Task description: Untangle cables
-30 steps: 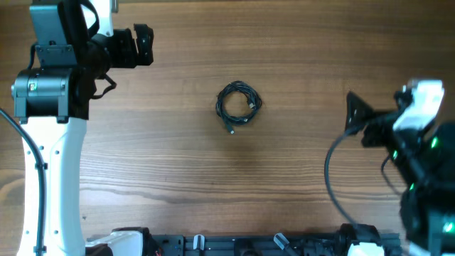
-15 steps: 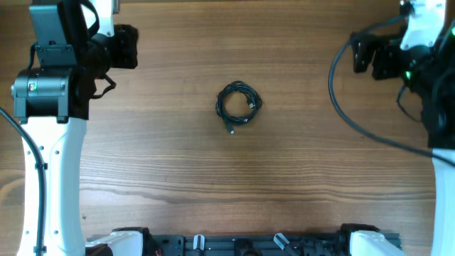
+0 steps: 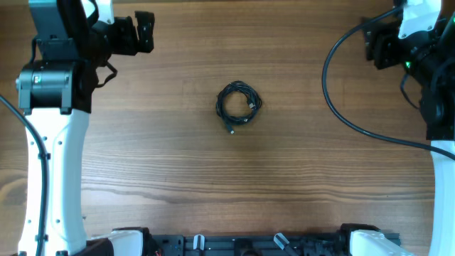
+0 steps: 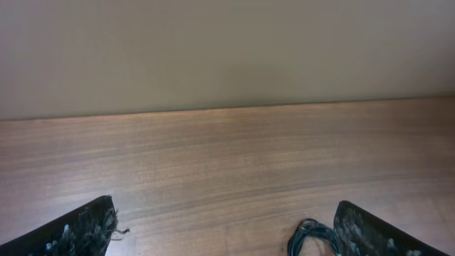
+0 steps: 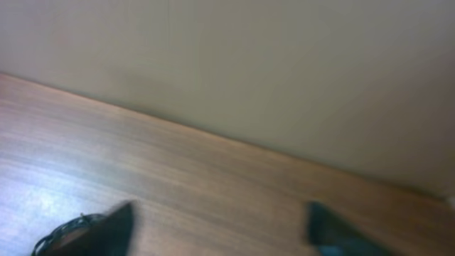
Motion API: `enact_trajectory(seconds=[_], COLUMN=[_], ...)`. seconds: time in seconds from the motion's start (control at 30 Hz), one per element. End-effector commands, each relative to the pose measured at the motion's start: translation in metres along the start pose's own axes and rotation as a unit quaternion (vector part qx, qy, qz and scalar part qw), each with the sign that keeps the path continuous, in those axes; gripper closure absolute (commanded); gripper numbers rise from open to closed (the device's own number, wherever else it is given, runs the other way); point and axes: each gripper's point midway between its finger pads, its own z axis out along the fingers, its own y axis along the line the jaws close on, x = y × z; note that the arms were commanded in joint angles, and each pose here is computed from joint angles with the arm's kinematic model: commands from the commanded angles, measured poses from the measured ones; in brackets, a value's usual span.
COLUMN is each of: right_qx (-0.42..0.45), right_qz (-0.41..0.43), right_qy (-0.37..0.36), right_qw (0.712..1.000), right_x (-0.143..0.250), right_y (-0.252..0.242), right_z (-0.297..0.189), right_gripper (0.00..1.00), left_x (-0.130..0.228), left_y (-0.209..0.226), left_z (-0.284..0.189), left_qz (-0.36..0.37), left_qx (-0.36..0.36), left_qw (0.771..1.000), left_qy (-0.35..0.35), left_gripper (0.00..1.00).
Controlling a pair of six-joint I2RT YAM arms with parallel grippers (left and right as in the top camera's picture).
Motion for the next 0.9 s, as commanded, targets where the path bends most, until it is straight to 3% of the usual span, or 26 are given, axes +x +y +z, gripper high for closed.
enact_trajectory(seconds=[0.0,0.17,0.43,0.57,0.7,0.87], right_qx=[0.0,-0.017,-0.079,-0.053,-0.05,0.054], right_qz=[-0.017,-0.056,-0.041,-0.04,0.014,0.09], right_qy=[-0.022,-0.02,-0.032,-0.039,-0.049,-0.026], right_qw=[1.0,0.998,0.996,0.997,0.997,0.994], right_x=[-0.015,-0.012,-0.011,-0.016,-0.023,-0.012], right_y=[-0.003,-0.002,0.014,0.005,0.002,-0.035], right_z=[0.002,0.021,0.042,0.043,0.044,0.049], right_gripper=[0.0,0.0,0.0,0.0,0.0,0.0], left_x=[-0.01,-0.012,0.013,0.026,0.042,0.064], left_y=[0.001,0.004,0.005,-0.018,-0.035,-0.051], left_z=[0.007,0.025,0.06,0.072,0.083,0.098], left_qz=[0.004,0.005,-0.002,0.005,-0.009,-0.008], left_qx=[0.004,0.005,0.017,0.091,0.138,0.154], left_qw=[1.0,1.0,0.999,0.995,0.987,0.981], left_qy=[-0.015,-0.017,0.029,0.051,0.081,0.119], left_gripper=[0.0,0.0,0.0,0.0,0.0,0.0])
